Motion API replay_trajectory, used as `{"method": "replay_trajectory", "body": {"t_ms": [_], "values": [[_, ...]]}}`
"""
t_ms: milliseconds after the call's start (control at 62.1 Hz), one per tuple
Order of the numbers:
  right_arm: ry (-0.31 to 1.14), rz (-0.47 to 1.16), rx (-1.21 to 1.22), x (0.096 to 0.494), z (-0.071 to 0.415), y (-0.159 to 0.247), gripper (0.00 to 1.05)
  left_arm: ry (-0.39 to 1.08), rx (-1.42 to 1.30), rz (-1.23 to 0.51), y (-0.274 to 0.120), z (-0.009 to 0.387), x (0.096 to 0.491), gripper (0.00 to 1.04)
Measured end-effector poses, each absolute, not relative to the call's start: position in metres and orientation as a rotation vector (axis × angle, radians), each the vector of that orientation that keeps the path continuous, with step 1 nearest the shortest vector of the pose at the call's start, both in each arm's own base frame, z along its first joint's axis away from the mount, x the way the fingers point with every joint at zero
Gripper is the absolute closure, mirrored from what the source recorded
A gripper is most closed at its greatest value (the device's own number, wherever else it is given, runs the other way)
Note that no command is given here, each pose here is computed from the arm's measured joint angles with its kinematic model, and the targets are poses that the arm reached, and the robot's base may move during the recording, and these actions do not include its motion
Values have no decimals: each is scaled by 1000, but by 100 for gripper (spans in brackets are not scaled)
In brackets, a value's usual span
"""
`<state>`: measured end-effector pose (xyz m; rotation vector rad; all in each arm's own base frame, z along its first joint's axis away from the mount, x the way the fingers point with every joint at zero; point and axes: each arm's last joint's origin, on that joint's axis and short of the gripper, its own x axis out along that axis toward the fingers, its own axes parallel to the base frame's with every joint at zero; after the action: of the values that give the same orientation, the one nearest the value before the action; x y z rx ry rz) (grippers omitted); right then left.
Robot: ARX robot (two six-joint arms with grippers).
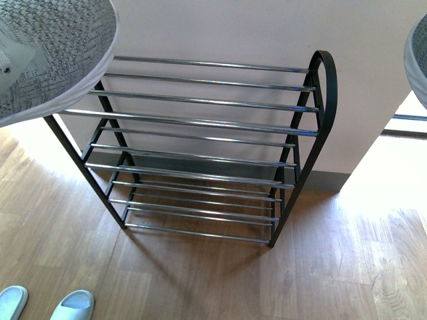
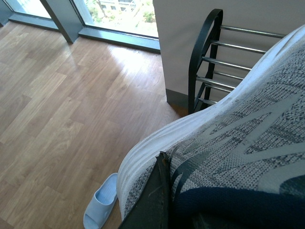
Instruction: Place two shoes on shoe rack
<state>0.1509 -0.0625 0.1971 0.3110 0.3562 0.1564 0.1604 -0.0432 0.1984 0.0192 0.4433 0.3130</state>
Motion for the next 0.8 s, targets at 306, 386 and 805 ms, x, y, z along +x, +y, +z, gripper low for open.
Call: {"method": "replay_trajectory", "body": {"t_ms": [306,386,805], "values": [[316,235,294,189,233,-11,103,444,20,313,-43,198,160,103],[347,248,337,203,242,12,103,444,19,313,-43,198,160,103],[528,-71,608,293,238,125,103,444,20,313,-43,198,160,103]]}}
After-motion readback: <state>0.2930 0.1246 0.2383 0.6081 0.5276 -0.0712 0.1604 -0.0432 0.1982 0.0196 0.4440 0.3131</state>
